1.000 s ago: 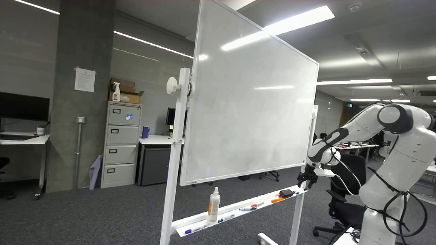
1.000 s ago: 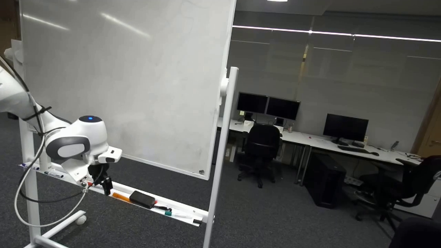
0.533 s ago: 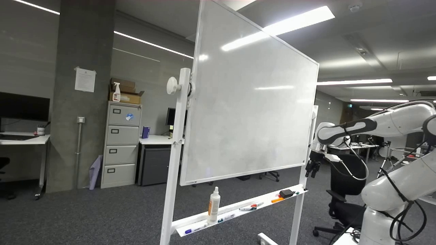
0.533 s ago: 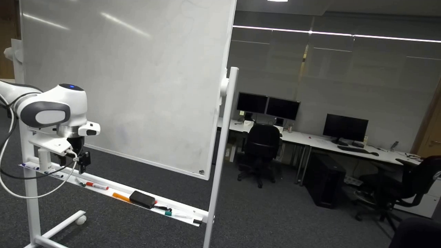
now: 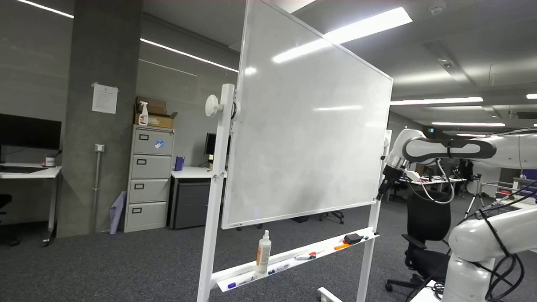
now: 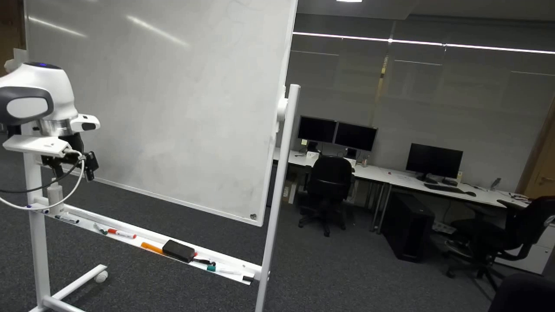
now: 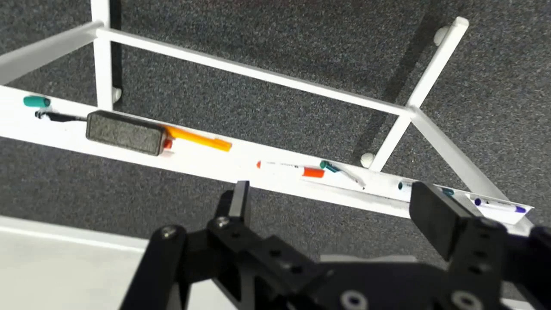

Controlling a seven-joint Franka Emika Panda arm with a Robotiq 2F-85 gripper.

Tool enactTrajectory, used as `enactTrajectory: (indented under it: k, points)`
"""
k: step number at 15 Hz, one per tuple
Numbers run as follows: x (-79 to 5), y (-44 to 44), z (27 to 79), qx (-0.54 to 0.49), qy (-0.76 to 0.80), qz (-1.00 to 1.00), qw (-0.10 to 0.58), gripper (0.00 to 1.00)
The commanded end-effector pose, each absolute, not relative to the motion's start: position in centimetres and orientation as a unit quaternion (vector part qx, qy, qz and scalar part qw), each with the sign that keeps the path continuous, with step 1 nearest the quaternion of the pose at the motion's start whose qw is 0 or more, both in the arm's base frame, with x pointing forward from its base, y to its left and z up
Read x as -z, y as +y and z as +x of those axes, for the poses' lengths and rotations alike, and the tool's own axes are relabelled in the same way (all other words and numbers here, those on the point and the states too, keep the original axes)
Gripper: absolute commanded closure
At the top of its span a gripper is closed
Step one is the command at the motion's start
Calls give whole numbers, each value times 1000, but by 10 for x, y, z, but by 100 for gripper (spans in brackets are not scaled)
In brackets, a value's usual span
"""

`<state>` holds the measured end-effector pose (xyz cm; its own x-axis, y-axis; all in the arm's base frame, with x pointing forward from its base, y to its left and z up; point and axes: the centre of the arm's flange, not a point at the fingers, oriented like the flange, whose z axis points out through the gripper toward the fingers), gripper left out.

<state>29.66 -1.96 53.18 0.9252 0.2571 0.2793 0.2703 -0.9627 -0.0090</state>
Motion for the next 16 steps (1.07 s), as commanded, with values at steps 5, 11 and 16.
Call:
enactTrajectory:
  k: [5, 11, 16]
  points:
    - [-637, 18, 282, 310, -151, -938, -30, 0]
    - [-746, 32, 265, 463, -96, -881, -6, 0]
    - [-801, 39, 247, 590, -82, -803, 4, 0]
